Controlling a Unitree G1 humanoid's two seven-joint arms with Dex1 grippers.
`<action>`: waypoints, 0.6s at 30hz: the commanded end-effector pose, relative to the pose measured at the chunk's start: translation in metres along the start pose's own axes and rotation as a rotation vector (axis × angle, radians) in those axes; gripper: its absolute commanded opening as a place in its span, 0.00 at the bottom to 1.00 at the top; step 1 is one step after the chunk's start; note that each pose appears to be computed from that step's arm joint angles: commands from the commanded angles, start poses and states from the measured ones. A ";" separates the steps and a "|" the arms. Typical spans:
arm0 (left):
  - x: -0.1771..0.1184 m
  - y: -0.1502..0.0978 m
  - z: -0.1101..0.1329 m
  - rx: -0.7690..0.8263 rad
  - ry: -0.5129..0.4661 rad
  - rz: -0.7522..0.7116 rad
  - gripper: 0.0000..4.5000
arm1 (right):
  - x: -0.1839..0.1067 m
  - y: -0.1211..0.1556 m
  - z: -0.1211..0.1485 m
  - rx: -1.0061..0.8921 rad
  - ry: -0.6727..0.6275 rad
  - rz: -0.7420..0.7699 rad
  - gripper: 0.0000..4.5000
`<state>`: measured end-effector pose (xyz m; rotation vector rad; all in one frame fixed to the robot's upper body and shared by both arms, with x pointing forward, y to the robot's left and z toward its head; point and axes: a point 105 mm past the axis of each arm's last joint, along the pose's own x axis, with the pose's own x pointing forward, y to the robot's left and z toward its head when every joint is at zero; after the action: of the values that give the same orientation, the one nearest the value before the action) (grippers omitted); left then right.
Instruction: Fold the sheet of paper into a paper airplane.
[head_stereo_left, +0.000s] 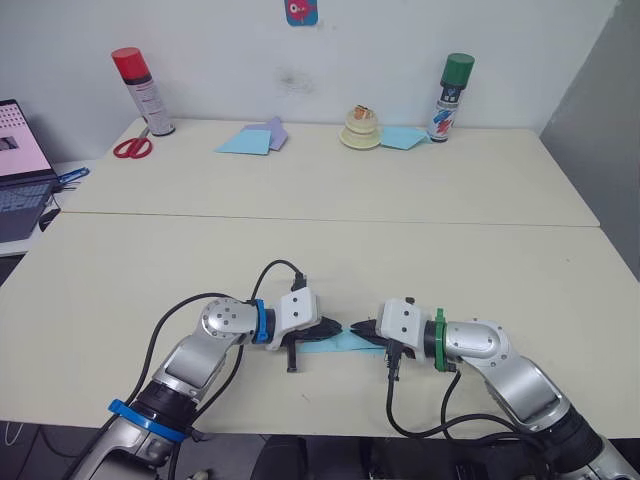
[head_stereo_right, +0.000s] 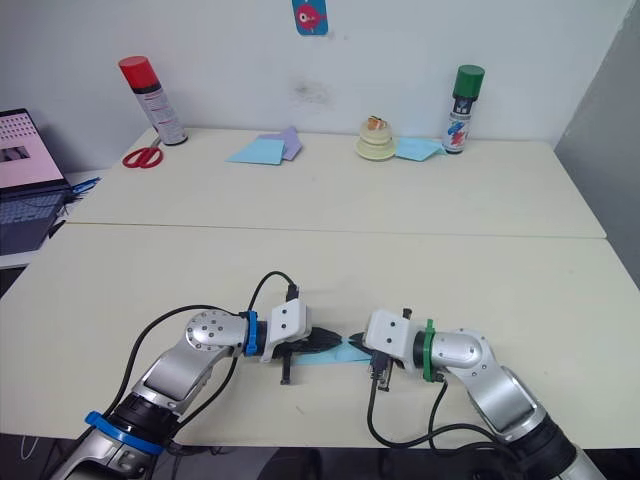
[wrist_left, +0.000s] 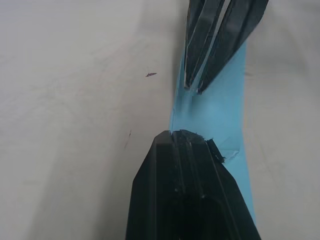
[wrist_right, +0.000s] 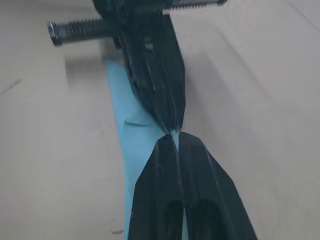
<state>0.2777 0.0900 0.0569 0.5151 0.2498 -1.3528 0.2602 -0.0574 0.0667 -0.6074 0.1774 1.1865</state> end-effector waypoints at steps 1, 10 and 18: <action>0.003 -0.020 -0.031 -0.072 0.107 -0.060 0.00 | -0.003 0.000 -0.016 0.045 0.066 -0.025 0.01; 0.001 -0.022 -0.037 -0.105 0.119 -0.047 0.00 | -0.034 0.000 -0.055 0.165 0.228 -0.036 0.01; 0.002 -0.021 -0.038 -0.112 0.116 -0.048 0.00 | -0.036 -0.012 0.023 0.030 -0.173 -0.070 0.01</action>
<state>0.2755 0.0922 0.0537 0.5082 0.2574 -1.3349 0.2519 -0.0783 0.0860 -0.4573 0.1185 1.1590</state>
